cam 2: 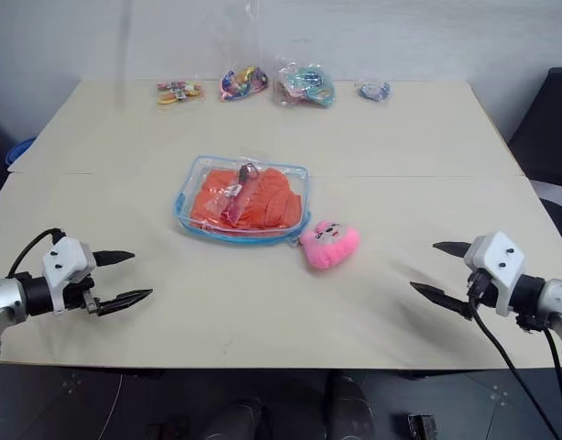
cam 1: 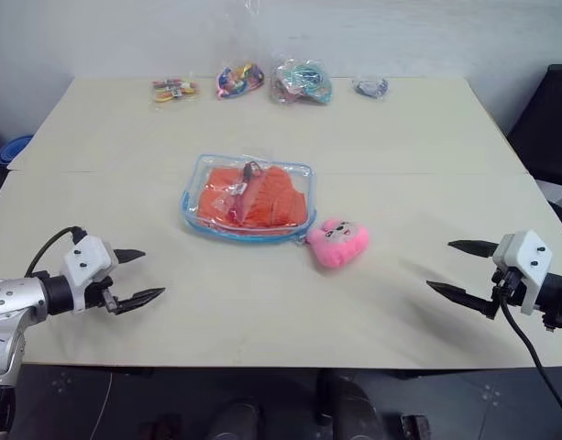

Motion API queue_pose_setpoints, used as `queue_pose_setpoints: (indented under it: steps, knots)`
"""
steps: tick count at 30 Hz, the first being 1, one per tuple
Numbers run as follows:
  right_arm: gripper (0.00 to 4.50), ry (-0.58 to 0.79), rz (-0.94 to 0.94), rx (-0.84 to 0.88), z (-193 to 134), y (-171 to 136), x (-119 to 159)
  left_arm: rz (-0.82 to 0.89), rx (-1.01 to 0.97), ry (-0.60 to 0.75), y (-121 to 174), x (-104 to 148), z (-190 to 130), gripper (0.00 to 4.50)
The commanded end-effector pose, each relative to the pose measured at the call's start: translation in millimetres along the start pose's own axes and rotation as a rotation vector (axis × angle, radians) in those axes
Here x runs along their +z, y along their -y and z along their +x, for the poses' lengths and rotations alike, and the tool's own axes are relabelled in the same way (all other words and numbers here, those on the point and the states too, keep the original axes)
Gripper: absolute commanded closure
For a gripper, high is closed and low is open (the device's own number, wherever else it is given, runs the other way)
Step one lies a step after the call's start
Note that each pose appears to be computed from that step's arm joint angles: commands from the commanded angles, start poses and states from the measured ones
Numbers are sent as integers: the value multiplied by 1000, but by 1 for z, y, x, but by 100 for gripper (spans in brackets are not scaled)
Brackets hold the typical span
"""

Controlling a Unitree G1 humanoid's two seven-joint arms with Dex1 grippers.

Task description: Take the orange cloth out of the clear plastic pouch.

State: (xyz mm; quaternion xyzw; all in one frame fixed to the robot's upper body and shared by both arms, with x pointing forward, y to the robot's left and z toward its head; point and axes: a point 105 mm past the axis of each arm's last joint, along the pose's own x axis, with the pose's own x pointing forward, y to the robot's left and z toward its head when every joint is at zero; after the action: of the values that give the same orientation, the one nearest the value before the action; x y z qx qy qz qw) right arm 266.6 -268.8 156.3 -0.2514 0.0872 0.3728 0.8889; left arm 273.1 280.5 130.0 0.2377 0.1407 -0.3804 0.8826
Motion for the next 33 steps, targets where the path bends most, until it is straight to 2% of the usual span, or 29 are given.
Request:
queue_pose_setpoints:
  steps: [1, 24, 30, 33]
  knots:
    - [0, 21, -45, -35, -9, 10, 11, 45, 8, 15, -4, 7, -2, 1]
    - [0, 37, 16, -36, -10, 5, 9, -26, 18, -13, -1, -4, -4, 1]
    - [0, 47, 21, -30, -9, 6, 12, -28, 37, 6, -7, 0, -2, 1]
    - [0, 67, 21, -37, -8, 6, 17, -48, 54, 49, -10, 11, 1, 1]
